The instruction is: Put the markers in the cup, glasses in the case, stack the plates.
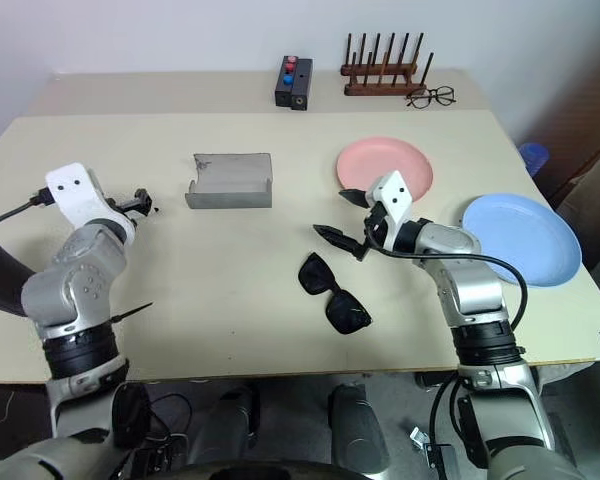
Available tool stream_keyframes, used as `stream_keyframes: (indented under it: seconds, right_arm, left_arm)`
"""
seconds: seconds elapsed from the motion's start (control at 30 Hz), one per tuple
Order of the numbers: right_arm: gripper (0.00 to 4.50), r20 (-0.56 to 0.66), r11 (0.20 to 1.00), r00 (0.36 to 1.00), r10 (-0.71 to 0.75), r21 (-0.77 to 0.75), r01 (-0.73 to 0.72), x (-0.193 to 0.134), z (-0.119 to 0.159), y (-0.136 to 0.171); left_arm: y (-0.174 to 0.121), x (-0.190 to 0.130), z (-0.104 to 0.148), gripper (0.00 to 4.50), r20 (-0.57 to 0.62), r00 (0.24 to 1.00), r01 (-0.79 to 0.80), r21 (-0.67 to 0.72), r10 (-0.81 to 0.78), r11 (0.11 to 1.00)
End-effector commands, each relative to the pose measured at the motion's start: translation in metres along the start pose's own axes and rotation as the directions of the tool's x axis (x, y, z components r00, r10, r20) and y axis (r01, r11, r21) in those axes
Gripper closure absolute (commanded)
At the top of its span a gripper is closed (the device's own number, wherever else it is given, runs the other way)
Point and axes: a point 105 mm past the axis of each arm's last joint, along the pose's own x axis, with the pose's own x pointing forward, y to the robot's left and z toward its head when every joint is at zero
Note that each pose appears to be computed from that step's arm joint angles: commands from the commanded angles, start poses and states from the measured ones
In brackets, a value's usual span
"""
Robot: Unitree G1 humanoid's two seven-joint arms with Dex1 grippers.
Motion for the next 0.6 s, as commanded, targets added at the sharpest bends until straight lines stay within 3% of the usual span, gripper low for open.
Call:
stream_keyframes:
  seconds: [0.03, 0.23, 0.6]
  right_arm:
    - [0.0, 0.049, 0.999, 0.999, 0.008, -0.038, -0.006, 0.001, 0.014, 0.001]
    - [0.0, 0.043, 0.999, 0.999, 0.008, -0.035, -0.006, -0.001, 0.007, 0.002]
    - [0.0, 0.038, 0.999, 0.999, -0.001, -0.038, 0.003, 0.0, 0.007, 0.002]
  left_arm:
    - [0.007, 0.005, 0.01, 0.05, -0.006, 0.998, -0.063, -0.082, 0.063, 0.995]
    - [0.0, 0.015, 0.007, 0.05, -0.058, 0.996, -0.083, -0.175, 0.074, 0.981]
    - [-0.002, 0.024, -0.006, 0.05, -0.199, 0.96, -0.233, -0.166, 0.199, 0.958]
